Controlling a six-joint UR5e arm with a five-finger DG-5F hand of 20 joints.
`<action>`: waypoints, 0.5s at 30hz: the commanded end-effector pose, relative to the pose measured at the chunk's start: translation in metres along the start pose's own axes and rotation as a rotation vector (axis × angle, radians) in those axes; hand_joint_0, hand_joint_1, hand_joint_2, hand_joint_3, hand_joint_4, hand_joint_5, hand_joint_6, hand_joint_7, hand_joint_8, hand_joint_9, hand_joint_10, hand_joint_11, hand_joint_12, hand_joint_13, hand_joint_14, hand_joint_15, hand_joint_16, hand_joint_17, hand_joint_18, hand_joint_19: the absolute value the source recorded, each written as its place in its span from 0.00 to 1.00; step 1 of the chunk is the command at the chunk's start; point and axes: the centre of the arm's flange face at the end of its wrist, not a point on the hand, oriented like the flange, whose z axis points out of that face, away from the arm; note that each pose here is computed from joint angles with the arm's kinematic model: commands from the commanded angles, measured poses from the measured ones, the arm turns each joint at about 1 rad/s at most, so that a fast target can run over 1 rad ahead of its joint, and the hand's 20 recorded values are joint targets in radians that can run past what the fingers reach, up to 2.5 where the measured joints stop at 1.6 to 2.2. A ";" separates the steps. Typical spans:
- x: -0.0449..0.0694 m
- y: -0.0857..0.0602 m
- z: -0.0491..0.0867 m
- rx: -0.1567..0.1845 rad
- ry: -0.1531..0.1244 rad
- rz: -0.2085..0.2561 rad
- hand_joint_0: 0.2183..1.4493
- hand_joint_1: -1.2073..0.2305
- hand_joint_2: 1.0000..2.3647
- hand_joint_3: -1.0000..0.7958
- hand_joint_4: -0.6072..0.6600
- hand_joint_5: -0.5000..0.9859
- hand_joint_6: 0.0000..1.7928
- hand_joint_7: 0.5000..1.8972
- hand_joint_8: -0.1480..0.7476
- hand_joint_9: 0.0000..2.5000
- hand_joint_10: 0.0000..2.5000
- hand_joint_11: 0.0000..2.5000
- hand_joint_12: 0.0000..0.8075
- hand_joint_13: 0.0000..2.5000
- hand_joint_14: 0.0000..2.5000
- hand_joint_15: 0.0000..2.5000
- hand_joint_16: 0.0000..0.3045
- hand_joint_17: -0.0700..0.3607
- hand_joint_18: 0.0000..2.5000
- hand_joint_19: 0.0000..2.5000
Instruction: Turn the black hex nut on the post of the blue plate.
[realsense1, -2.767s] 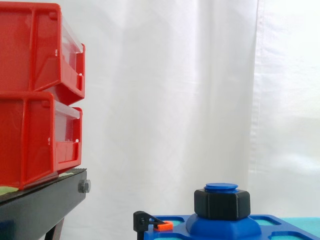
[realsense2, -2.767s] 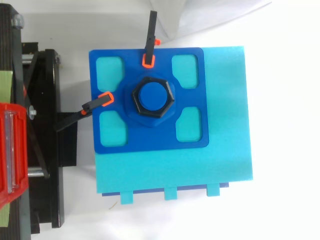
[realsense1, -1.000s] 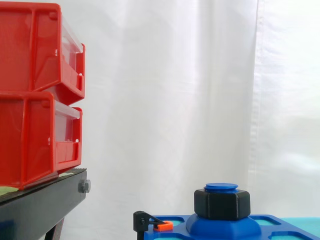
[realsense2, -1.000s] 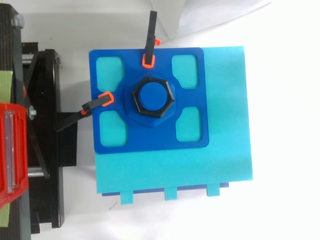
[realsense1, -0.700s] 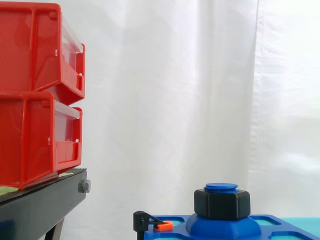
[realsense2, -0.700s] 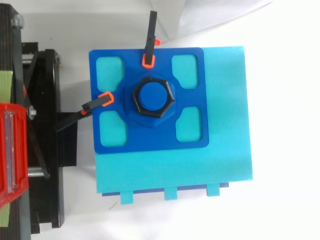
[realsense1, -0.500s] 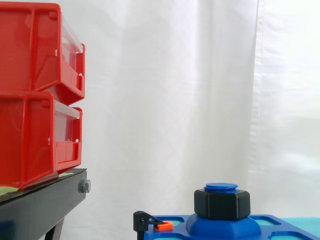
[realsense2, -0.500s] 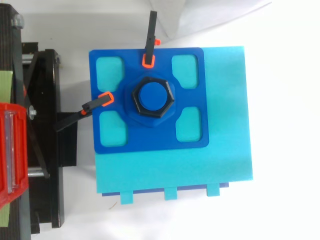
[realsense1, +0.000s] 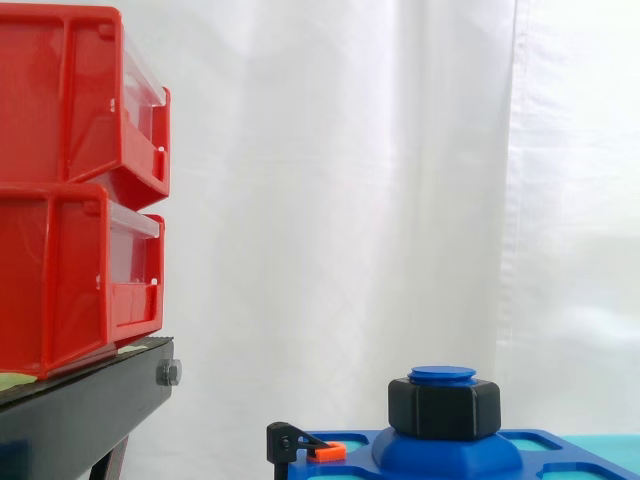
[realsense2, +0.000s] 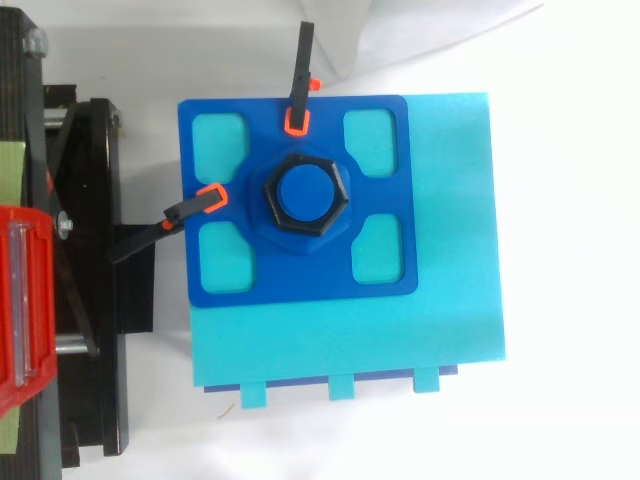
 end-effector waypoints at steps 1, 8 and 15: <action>0.000 0.000 0.000 0.000 0.000 0.000 0.21 0.55 0.00 0.28 0.55 0.13 0.28 0.11 0.37 0.00 0.00 0.00 0.43 0.00 0.00 0.00 0.16 0.42 0.00 0.05; 0.000 0.000 0.000 -0.001 0.001 0.000 0.21 0.56 0.00 0.28 0.55 0.13 0.28 0.11 0.37 0.00 0.00 0.00 0.43 0.00 0.00 0.00 0.16 0.42 0.00 0.05; 0.000 0.000 0.000 0.000 0.000 0.000 0.21 0.56 0.00 0.28 0.55 0.13 0.28 0.11 0.37 0.00 0.00 0.00 0.43 0.00 0.00 0.00 0.16 0.42 0.00 0.05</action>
